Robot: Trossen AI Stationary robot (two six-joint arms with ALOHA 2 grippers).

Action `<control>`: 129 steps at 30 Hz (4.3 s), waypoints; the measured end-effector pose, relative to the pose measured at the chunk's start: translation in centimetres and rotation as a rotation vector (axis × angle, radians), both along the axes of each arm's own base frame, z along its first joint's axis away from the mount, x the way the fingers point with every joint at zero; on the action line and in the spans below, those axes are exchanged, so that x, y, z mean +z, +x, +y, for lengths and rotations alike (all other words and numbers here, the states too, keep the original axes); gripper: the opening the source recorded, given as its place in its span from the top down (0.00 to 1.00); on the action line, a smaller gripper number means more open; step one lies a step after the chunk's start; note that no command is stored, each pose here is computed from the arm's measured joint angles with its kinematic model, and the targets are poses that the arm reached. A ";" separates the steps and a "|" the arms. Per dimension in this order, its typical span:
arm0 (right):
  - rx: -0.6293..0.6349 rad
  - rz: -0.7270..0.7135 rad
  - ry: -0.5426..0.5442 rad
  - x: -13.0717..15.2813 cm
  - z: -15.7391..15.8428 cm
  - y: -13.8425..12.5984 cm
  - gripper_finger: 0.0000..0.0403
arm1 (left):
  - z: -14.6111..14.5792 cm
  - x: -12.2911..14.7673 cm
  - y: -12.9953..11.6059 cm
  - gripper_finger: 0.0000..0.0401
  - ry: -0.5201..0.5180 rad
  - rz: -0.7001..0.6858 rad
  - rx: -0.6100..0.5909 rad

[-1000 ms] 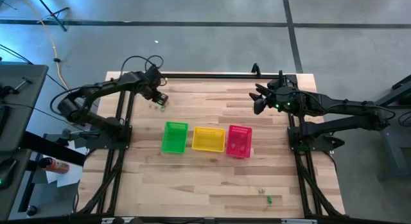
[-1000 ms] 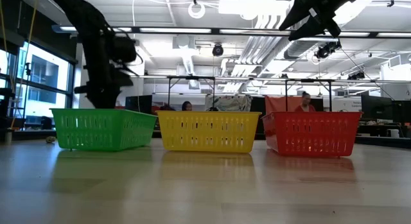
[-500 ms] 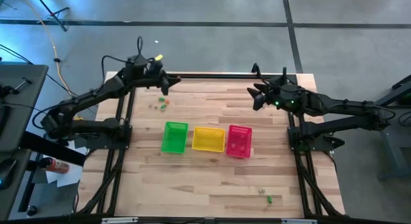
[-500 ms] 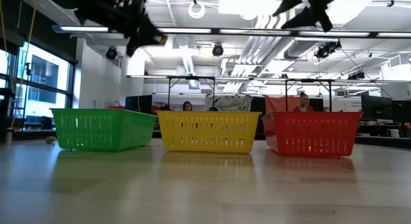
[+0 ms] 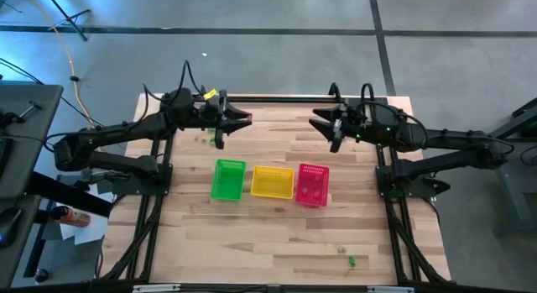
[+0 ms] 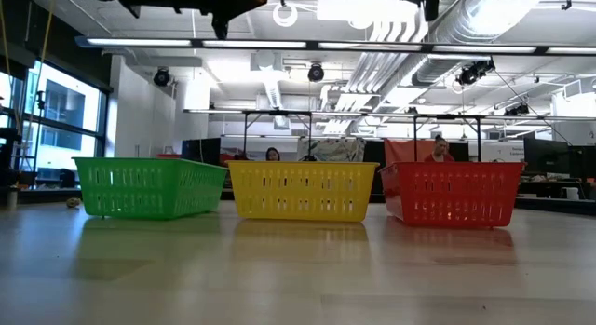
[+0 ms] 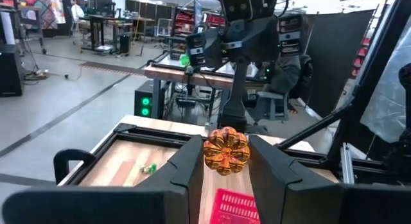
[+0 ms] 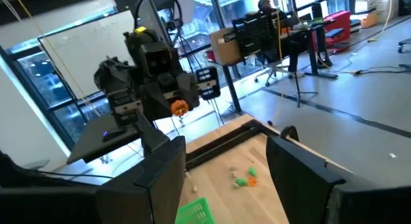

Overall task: Sort Halloween decoration
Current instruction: Put the orange pumpkin toy into the red basket

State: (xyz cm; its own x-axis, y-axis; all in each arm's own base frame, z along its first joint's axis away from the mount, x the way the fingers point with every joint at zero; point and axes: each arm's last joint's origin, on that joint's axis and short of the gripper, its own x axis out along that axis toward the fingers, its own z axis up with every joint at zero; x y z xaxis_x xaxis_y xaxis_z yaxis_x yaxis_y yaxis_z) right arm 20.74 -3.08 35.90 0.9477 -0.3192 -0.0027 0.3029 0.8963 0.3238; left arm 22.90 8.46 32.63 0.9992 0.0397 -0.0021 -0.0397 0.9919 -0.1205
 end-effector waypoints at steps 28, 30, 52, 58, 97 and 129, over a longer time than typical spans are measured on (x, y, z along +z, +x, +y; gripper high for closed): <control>-0.190 -0.103 -0.055 1.2 -2.4 -0.6 0.47 | -4.8 -7.9 19.4 0.79 0.131 0.295 -0.128; -0.190 -0.103 -0.055 1.2 -2.4 -0.6 0.47 | -5.2 -9.2 20.7 0.79 0.129 0.322 -0.143; -0.200 -0.076 -0.095 1.1 -2.4 -0.6 0.47 | -7.9 -17.5 23.7 0.68 0.002 0.504 -0.220; -0.200 -0.076 -0.095 1.1 -2.4 -0.6 0.47 | -7.7 -17.7 23.6 0.56 -0.077 0.536 -0.195; -0.203 -0.063 -0.132 1.2 -2.3 -0.9 0.47 | -1.2 0.2 1.6 0.51 -0.033 0.017 0.197; -0.252 0.038 -0.011 -0.2 -3.2 -1.0 0.47 | 12.7 -13.5 0.7 0.51 -0.601 1.342 0.596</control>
State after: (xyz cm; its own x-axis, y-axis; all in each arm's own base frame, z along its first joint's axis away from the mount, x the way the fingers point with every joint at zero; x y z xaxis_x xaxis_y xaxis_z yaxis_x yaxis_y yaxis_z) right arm 19.76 -6.26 35.66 0.8377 -0.5452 -0.0326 0.5287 0.7945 0.2988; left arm 23.60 21.13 19.08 0.1007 0.0768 -0.9919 -0.7847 0.6190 -0.0318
